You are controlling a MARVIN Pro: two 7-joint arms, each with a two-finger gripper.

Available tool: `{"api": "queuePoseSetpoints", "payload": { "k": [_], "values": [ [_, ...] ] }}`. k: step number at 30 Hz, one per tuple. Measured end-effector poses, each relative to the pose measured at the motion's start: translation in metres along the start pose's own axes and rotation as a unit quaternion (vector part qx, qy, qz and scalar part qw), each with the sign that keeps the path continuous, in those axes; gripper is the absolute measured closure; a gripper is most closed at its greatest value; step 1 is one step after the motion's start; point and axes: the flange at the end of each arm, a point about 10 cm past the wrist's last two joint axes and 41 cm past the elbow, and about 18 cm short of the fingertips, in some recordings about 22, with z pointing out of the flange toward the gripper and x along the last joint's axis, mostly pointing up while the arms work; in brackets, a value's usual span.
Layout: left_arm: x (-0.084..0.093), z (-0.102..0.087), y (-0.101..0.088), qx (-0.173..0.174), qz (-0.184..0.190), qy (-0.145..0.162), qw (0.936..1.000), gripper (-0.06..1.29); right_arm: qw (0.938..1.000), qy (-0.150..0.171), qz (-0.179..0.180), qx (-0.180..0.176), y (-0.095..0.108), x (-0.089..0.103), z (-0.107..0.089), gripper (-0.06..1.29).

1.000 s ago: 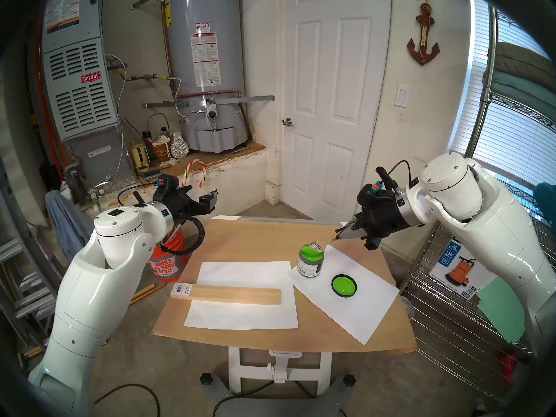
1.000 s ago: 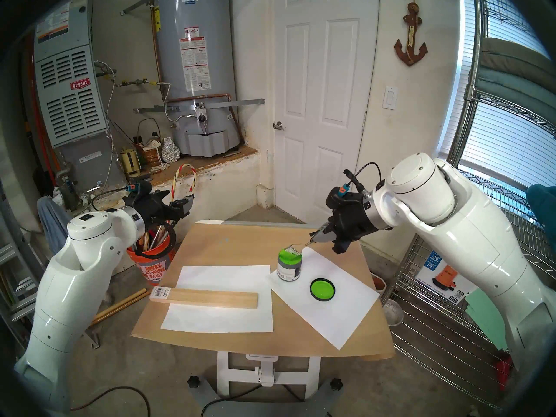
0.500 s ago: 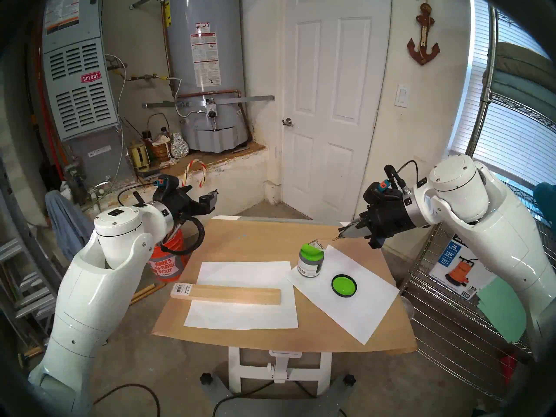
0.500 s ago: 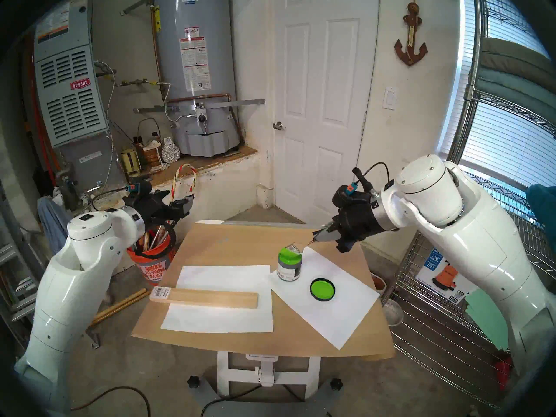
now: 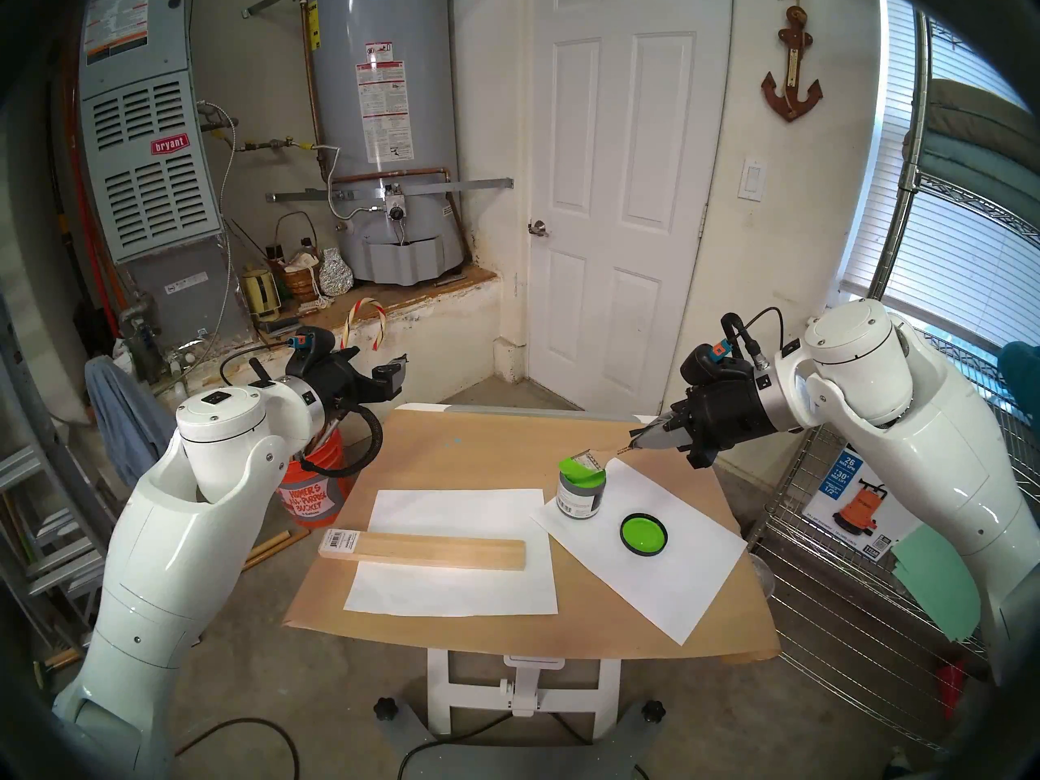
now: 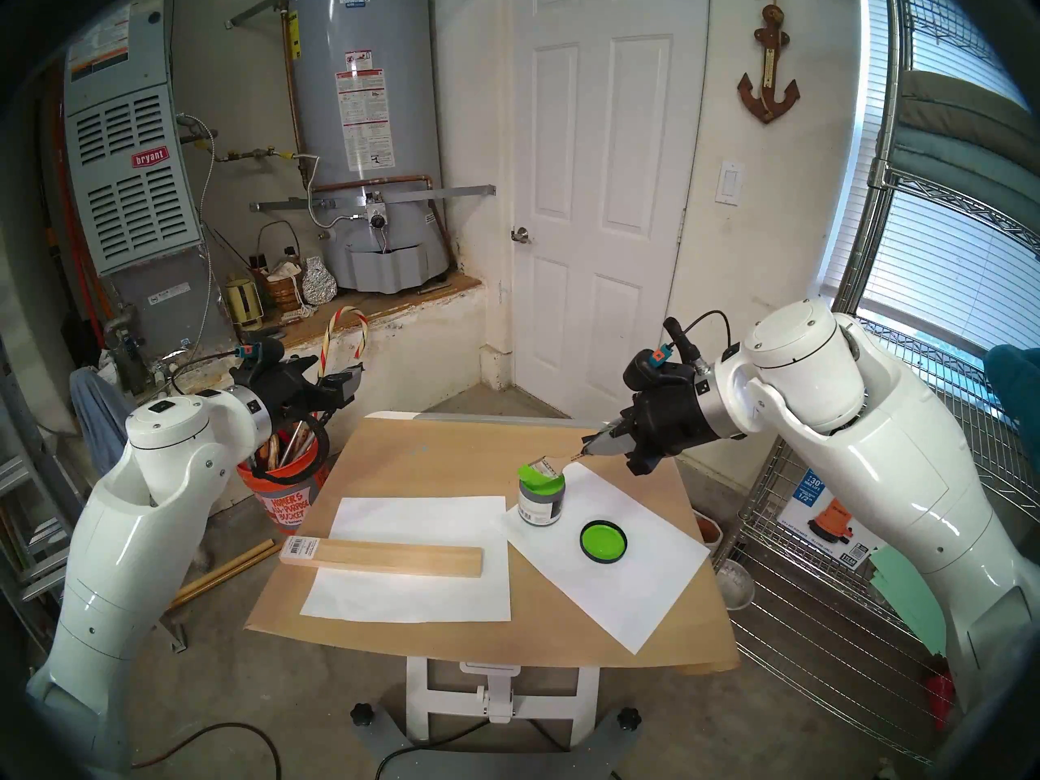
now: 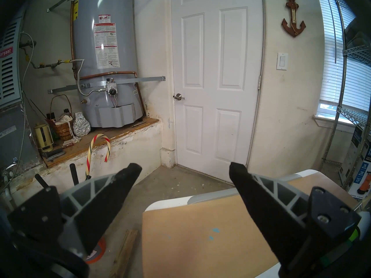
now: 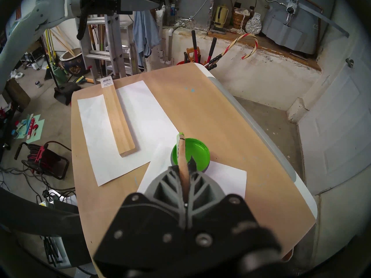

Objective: Pick up brush, dip the brush into paint, and paint the wood

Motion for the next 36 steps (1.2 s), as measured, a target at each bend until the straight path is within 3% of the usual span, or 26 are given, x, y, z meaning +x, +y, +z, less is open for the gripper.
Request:
{"api": "queuePoseSetpoints", "payload": {
  "k": [19, 36],
  "values": [
    [0.0, 0.0, 0.0, 0.0, 0.0, 0.0, 1.0, -0.02, 0.9996, 0.027, 0.006, -0.009, 0.002, 0.007, -0.009, 1.25],
    [0.0, 0.0, 0.0, 0.0, 0.0, 0.0, 1.0, -0.02, 0.9987, 0.042, 0.025, -0.015, 0.005, -0.005, -0.02, 1.25]
  ]
}}
